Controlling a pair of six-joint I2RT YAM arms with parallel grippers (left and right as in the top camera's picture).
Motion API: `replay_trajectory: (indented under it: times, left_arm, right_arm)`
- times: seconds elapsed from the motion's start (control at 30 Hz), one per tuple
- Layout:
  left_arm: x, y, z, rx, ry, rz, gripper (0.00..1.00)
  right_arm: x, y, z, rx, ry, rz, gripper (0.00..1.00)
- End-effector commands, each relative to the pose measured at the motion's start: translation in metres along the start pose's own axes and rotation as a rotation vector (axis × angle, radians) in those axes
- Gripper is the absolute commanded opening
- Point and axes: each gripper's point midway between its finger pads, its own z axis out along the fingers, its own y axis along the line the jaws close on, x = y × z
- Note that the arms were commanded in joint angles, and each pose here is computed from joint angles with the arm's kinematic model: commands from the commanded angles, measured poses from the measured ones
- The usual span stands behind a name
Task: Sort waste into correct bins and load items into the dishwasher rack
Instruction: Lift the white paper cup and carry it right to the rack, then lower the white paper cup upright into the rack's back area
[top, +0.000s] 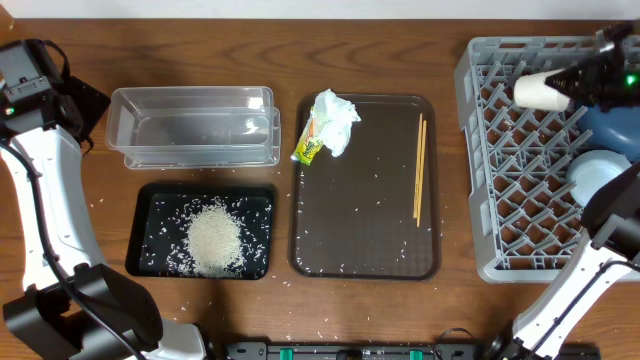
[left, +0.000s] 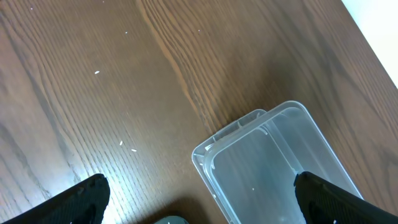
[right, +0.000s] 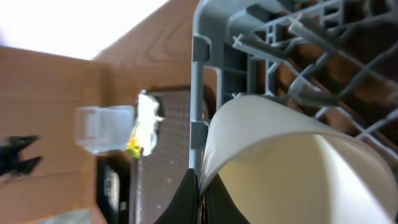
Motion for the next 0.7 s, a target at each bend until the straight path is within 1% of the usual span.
replay_trajectory:
  times: [0.0, 0.17, 0.43, 0.53, 0.67]
  left_arm:
    - [-0.002, 0.001, -0.005, 0.001, -0.011, -0.007, 0.98]
    - [-0.002, 0.001, -0.005, 0.001, -0.011, -0.007, 0.98]
    - [-0.002, 0.001, -0.005, 0.001, -0.011, -0.008, 0.98]
    - [-0.002, 0.001, -0.005, 0.001, -0.011, -0.007, 0.98]
    - [-0.002, 0.001, -0.005, 0.001, -0.011, -0.008, 0.98]
  right_arm:
    - [-0.006, 0.021, -0.012, -0.207, -0.085, -0.001, 0.01]
    - [-0.005, 0.005, -0.013, -0.278, -0.139, 0.002, 0.01]
    - [-0.005, -0.012, -0.013, -0.266, -0.163, -0.011, 0.01]
    - [-0.007, -0.026, -0.007, -0.218, -0.161, 0.031, 0.01]
    - [-0.007, -0.036, -0.002, -0.194, -0.169, 0.009, 0.02]
